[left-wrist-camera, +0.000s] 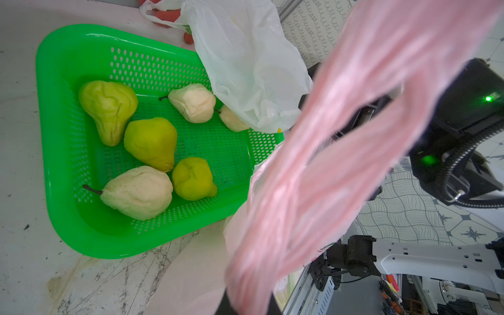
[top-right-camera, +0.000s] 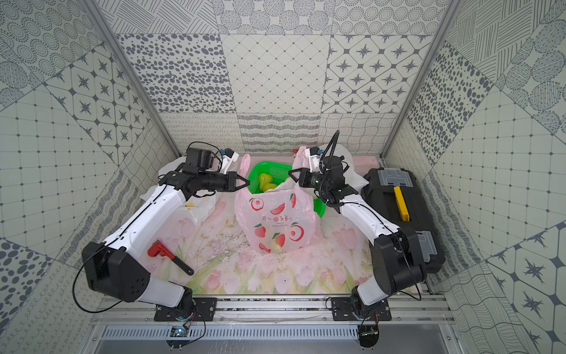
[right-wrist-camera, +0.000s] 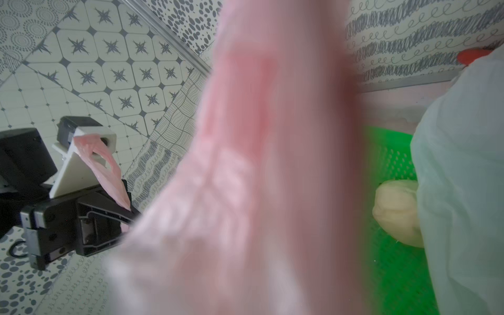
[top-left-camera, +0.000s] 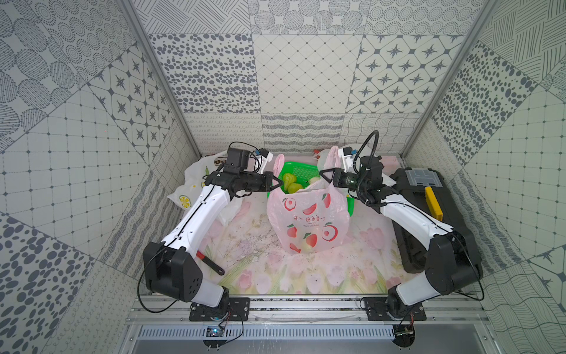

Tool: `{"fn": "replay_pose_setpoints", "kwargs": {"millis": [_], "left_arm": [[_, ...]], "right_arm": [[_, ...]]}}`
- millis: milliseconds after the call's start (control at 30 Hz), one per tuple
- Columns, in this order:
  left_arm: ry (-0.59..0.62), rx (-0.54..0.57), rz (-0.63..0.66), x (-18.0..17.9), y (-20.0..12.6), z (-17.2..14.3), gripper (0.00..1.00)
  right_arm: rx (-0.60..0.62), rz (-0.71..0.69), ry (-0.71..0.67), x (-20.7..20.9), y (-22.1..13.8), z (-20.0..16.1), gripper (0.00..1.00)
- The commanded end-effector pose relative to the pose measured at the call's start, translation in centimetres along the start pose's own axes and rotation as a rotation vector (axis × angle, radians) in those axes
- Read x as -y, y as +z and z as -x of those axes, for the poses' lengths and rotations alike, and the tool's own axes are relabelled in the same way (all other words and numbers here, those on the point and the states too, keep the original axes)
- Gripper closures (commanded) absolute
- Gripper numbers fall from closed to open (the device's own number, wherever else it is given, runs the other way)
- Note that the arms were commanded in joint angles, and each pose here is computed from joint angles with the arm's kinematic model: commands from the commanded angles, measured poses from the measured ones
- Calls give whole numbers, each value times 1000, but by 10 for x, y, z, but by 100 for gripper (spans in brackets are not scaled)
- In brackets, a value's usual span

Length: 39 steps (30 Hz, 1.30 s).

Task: Place the pears into plastic bags & tie knots
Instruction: Tie the plastic bag at the center of the board.

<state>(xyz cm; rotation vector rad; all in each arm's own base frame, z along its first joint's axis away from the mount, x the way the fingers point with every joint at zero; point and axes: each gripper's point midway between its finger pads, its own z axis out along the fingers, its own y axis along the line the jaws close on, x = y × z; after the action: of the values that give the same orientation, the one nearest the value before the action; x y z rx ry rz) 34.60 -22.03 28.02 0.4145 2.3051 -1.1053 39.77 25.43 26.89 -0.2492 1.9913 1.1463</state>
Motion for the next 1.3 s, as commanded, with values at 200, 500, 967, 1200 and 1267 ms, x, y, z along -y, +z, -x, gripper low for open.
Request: {"fn": "replay_pose_setpoints", "kwargs": {"millis": [200,500,967,1200,1267], "left_arm": [[-69,-219,-120,31,-11,-27,100],[-15,-342,-267,43,10,-43,95],[132,-336,-405,72,3,-52,68],[202,-300,-434,82,-4,-48,61],[214,-288,-420,81,-4,-45,59]], "right_arm": [[-197,-83,-386,-86,-18,-58,97],[-417,-156,-701,-105,-13,-86,97],[-565,-78,-805,-108,-11,-91,95],[-599,-46,-774,-108,-8,-97,95],[-607,-34,-768,-109,-7,-99,95]]}}
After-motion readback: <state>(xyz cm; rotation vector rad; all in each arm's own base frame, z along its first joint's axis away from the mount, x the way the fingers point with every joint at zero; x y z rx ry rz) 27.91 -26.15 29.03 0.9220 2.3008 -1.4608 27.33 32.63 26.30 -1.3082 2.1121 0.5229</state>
